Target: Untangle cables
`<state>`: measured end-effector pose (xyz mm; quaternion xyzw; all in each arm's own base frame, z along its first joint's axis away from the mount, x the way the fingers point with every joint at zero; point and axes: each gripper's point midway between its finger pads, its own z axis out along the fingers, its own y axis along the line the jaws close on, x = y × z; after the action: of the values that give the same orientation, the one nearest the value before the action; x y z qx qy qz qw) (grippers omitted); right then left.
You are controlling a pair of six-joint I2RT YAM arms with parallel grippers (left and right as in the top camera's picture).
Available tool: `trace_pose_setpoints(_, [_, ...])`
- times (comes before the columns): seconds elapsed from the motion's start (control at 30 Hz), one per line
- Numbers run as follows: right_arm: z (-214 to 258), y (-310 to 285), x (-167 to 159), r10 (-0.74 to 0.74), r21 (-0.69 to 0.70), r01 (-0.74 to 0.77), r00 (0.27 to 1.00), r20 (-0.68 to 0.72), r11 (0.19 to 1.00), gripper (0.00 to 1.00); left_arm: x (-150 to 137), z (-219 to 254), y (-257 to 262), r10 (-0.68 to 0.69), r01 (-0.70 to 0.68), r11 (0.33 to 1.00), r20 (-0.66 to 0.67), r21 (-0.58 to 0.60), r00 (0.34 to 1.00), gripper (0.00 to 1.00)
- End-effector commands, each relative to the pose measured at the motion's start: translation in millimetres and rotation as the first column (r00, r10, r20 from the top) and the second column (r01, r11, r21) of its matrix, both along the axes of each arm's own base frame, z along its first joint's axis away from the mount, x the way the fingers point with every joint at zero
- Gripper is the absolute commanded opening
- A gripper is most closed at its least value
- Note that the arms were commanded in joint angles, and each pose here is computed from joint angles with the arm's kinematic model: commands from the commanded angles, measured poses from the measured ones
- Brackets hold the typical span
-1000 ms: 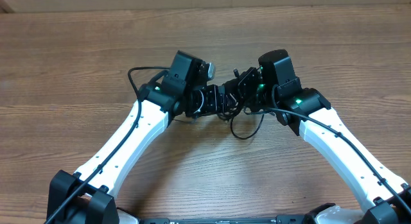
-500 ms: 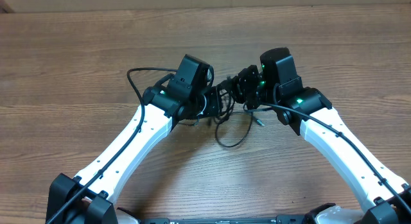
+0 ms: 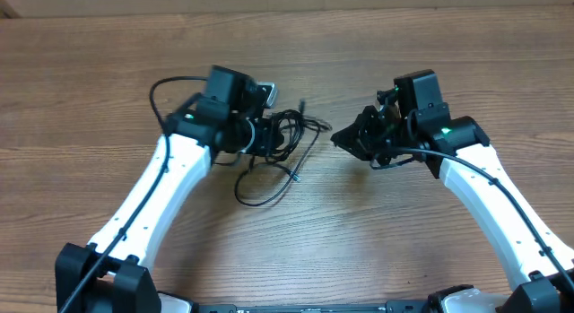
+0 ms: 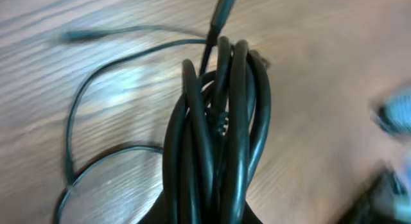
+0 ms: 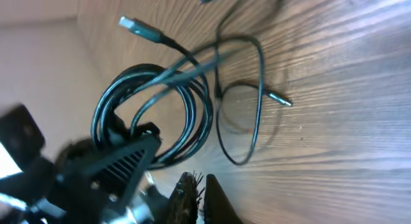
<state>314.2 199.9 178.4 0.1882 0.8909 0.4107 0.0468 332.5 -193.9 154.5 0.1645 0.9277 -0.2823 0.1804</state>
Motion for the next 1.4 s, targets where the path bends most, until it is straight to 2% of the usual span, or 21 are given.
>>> trace_pose_setpoints(0.0, [37,20,-15,0.313,0.029,-0.339,0.893,0.323,0.94,0.16,-28,28,-22,-0.365,0.398,0.902,0.199,-0.164,0.909,0.04])
trace_pose_setpoints(0.07, [42,24,-21,0.409,-0.009,-0.452,0.8,0.438,0.892,0.3,-30,26,-17,-0.369,0.4,0.902,0.19,-0.161,0.91,0.04])
trace_pose_setpoints(0.13, [42,24,-22,0.445,-0.047,-0.486,0.752,0.486,0.873,0.4,-34,24,-13,-0.372,0.399,0.902,0.169,-0.165,0.913,0.04])
trace_pose_setpoints(0.23, [48,28,-23,0.446,-0.027,-0.506,0.734,0.512,0.862,0.44,-43,24,-14,-0.4,0.425,0.888,0.16,-0.176,0.902,0.04])
trace_pose_setpoints(0.3, [55,32,-25,0.4,0.063,-0.479,0.792,0.46,0.876,0.43,-44,25,-14,-0.42,0.448,0.877,0.177,-0.173,0.89,0.04])
trace_pose_setpoints(0.37, [56,34,-26,0.318,0.168,-0.38,0.897,0.307,0.91,0.32,-44,28,-17,-0.434,0.469,0.865,0.204,-0.18,0.878,0.04])
trace_pose_setpoints(0.43, [57,38,-30,0.285,0.217,-0.329,0.935,0.212,0.919,0.24,-43,32,-20,-0.435,0.478,0.856,0.225,-0.197,0.872,0.04])
trace_pose_setpoints(0.47, [56,41,-31,0.281,0.22,-0.32,0.94,0.192,0.921,0.24,-43,33,-22,-0.438,0.484,0.851,0.233,-0.203,0.868,0.04])
trace_pose_setpoints(0.57, [46,45,-27,0.223,0.176,-0.243,0.966,0.129,0.954,0.31,-45,34,-25,-0.445,0.492,0.845,0.237,-0.209,0.864,0.04])
trace_pose_setpoints(0.63, [41,46,-23,0.166,0.157,-0.176,0.983,0.075,0.972,0.45,-46,34,-26,-0.449,0.496,0.843,0.234,-0.209,0.862,0.04])
trace_pose_setpoints(0.77, [40,49,-11,0.077,0.141,-0.084,0.996,0.054,0.986,0.58,-50,34,-30,-0.46,0.505,0.837,0.23,-0.211,0.858,0.04])
trace_pose_setpoints(0.93, [29,38,6,-0.105,0.097,0.108,0.994,-0.041,0.989,0.63,-56,33,-34,-0.492,0.538,0.819,0.239,-0.2,0.837,0.04])
trace_pose_setpoints(1.03, [30,35,16,-0.176,0.098,0.179,0.983,-0.044,0.979,0.63,-63,31,-33,-0.526,0.573,0.799,0.246,-0.185,0.814,0.04])
trace_pose_setpoints(1.13, [37,39,25,-0.188,0.13,0.188,0.982,-0.016,0.973,0.58,-71,29,-32,-0.565,0.613,0.772,0.261,-0.168,0.783,0.04])
trace_pose_setpoints(1.37, [23,55,18,-0.159,0.128,0.169,0.984,-0.085,0.977,0.33,-74,30,-35,-0.614,0.679,0.722,0.333,-0.129,0.716,0.04])
